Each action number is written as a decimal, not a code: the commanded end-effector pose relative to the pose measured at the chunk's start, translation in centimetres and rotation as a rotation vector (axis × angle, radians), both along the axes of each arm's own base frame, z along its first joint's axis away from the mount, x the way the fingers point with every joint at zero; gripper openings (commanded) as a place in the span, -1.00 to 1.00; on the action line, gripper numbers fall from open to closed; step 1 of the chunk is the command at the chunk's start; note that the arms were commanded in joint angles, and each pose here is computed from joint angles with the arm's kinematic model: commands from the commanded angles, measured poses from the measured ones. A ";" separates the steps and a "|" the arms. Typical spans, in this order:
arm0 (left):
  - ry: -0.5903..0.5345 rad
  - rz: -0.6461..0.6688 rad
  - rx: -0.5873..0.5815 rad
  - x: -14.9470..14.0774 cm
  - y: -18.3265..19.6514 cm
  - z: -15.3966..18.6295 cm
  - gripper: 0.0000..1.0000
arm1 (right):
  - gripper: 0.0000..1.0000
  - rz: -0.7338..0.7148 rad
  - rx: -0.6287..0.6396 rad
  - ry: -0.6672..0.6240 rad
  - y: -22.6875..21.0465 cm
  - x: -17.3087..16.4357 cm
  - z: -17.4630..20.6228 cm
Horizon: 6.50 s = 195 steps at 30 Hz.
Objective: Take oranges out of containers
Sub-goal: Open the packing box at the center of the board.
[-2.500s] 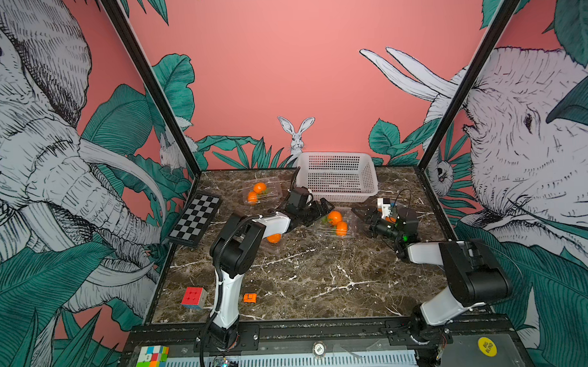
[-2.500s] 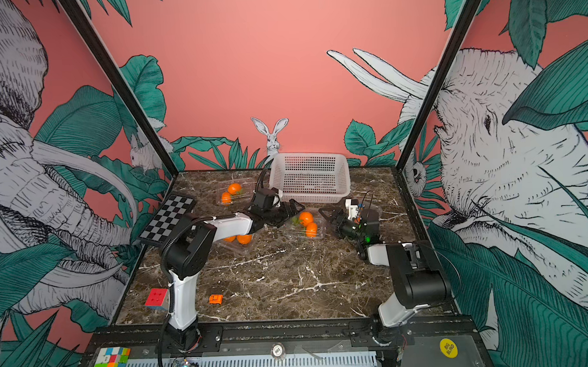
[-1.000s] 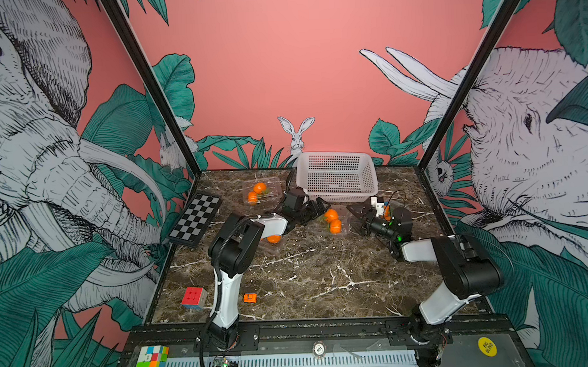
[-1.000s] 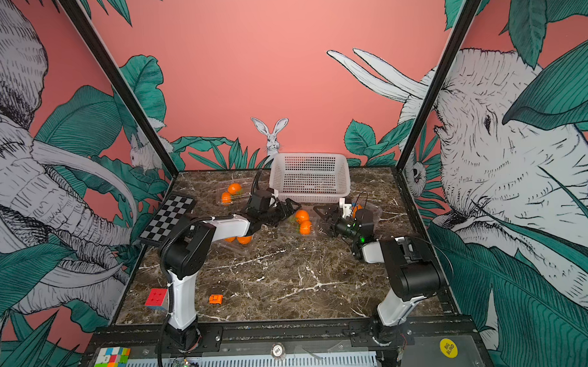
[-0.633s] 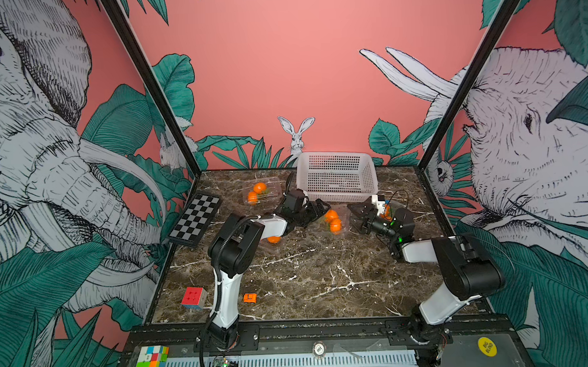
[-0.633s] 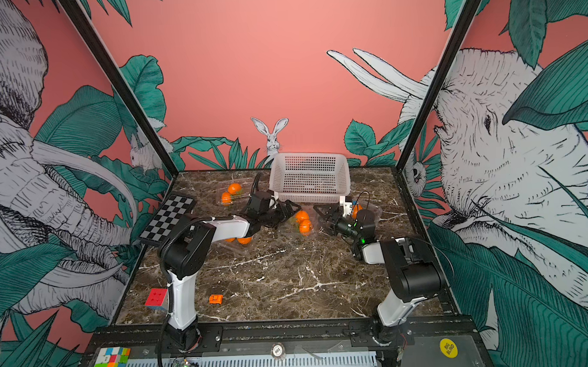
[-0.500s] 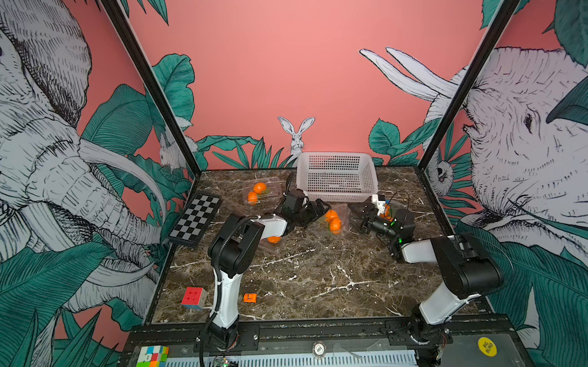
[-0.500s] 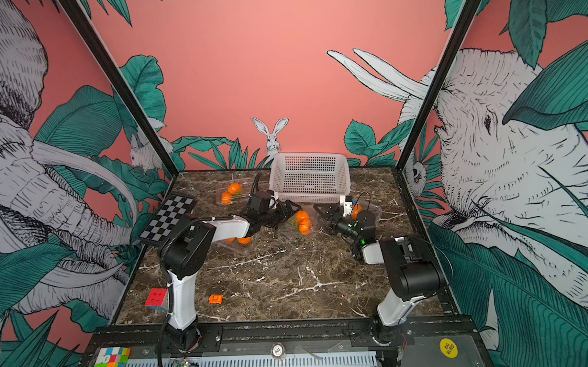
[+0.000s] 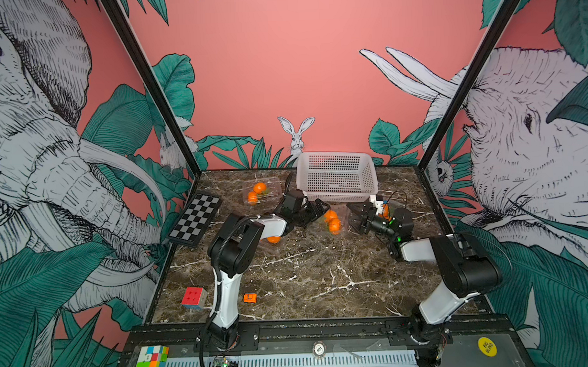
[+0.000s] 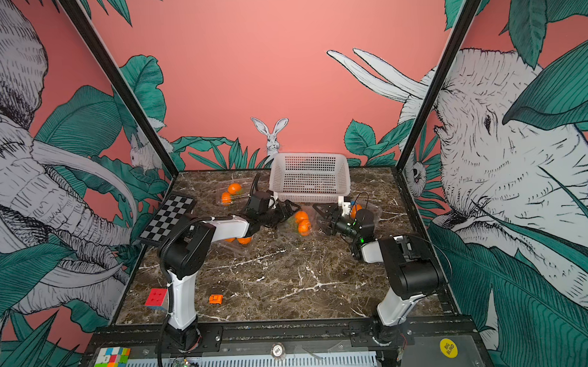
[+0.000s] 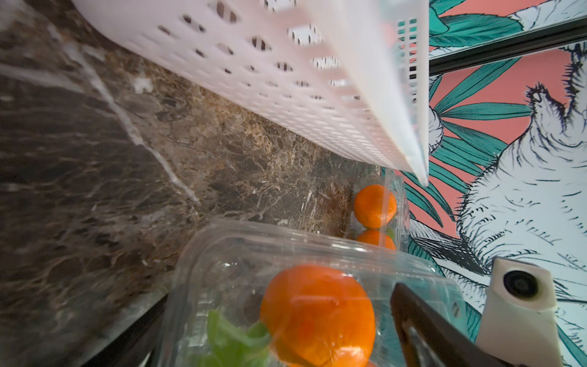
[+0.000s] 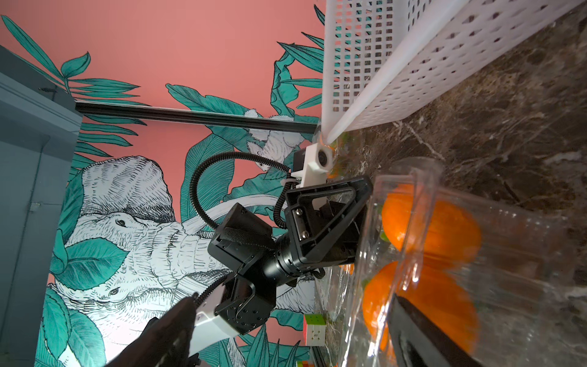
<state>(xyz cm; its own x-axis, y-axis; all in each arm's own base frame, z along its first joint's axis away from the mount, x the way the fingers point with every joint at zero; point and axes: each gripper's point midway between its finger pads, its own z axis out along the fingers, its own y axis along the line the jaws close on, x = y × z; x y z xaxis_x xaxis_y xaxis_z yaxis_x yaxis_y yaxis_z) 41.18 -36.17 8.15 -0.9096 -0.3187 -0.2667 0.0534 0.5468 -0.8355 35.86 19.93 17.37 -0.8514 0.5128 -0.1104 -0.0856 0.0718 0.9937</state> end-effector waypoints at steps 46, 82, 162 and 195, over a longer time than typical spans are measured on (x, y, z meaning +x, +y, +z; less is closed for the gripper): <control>-0.015 -0.066 0.099 -3.0 1.1 -1.6 0.87 | 0.84 0.089 0.040 0.082 1.5 0.5 0.3; -0.007 -0.076 0.171 -3.9 2.3 -3.2 0.77 | 0.95 0.059 0.025 0.073 -1.5 0.7 0.5; -0.107 -0.135 0.048 -3.2 -0.4 1.3 0.98 | 0.98 0.041 -0.161 -0.119 -2.3 -1.4 -1.2; -0.081 -0.131 0.070 -3.5 -0.2 -0.3 0.98 | 0.99 0.052 -0.119 -0.099 0.0 -1.3 0.2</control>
